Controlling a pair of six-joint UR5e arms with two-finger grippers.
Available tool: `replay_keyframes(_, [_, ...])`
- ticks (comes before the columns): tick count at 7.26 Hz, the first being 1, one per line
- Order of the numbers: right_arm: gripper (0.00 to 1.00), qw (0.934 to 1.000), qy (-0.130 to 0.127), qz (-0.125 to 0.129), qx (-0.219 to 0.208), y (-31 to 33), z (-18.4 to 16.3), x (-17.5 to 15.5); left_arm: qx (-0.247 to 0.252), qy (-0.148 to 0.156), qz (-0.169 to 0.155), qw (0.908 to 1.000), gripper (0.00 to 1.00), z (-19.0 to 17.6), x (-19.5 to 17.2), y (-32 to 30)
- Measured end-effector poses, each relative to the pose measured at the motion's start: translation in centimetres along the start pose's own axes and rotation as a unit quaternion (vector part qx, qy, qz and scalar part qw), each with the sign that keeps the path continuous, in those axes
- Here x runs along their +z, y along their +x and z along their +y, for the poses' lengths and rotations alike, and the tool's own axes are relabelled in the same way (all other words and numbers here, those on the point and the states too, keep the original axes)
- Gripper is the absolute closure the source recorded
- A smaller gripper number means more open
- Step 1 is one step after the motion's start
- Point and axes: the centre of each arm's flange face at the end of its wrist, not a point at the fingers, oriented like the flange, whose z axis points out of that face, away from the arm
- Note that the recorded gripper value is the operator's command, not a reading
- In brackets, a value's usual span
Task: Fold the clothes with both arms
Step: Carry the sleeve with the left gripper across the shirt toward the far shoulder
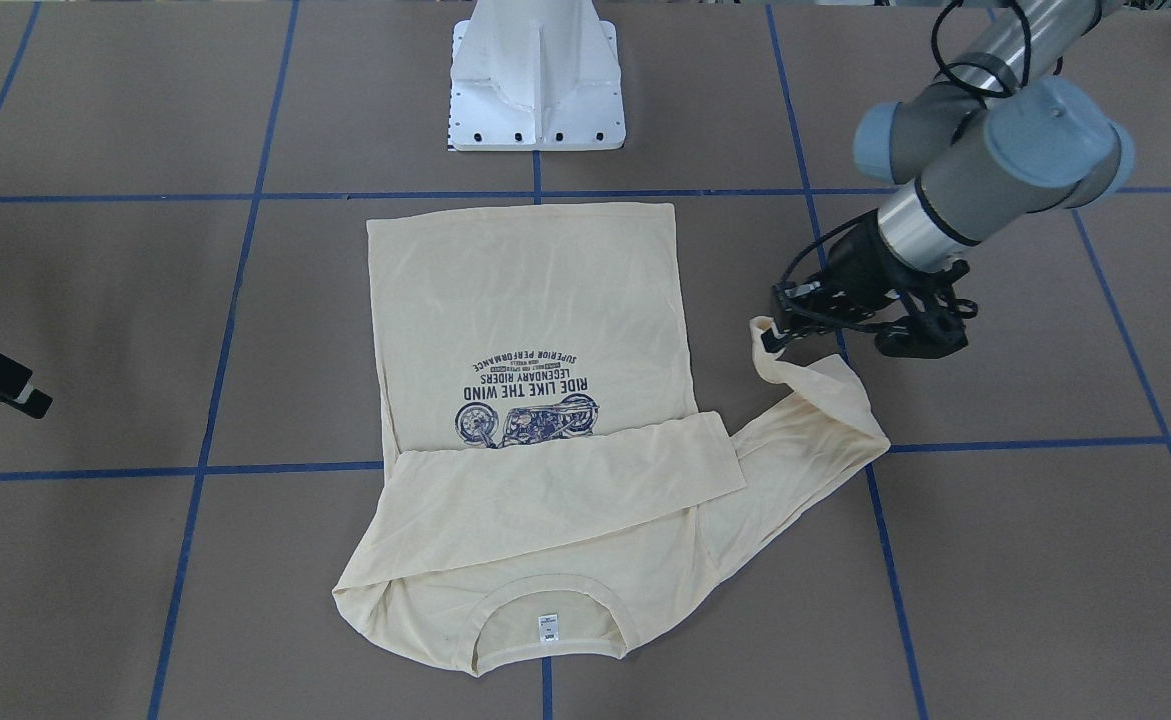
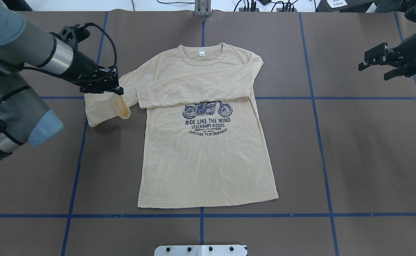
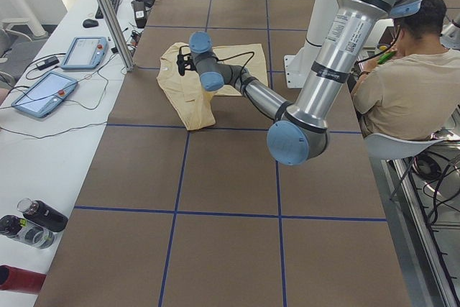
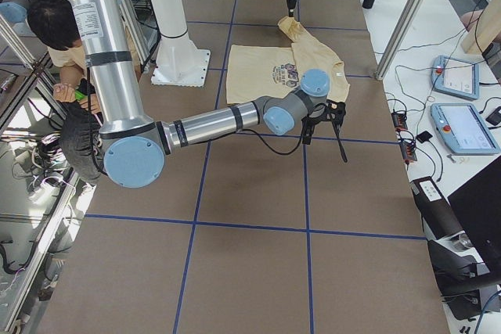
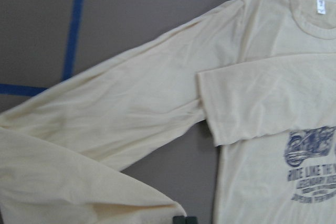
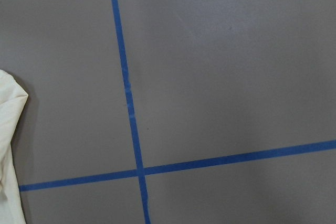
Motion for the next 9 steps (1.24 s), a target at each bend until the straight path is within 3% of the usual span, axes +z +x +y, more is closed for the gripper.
replay_keyframes(2, [0.01, 1.0000, 0.005, 0.004, 0.000, 1.2, -0.6, -0.4, -0.040, 0.011, 0.011, 0.9991, 1.00, 0.1, 3.7, 9.5])
replay_keyframes(5, [0.01, 0.9999, 0.007, 0.009, 0.003, 1.7, -1.0, -0.1, -0.033, 0.043, 0.036, 0.9978, 1.00, -0.2, 5.3, 20.7])
replay_keyframes(9, [0.01, 0.9999, 0.004, 0.013, 0.006, 2.1, -1.4, 0.6, -0.013, 0.101, 0.056, 0.9932, 1.00, 1.4, 8.0, 27.1])
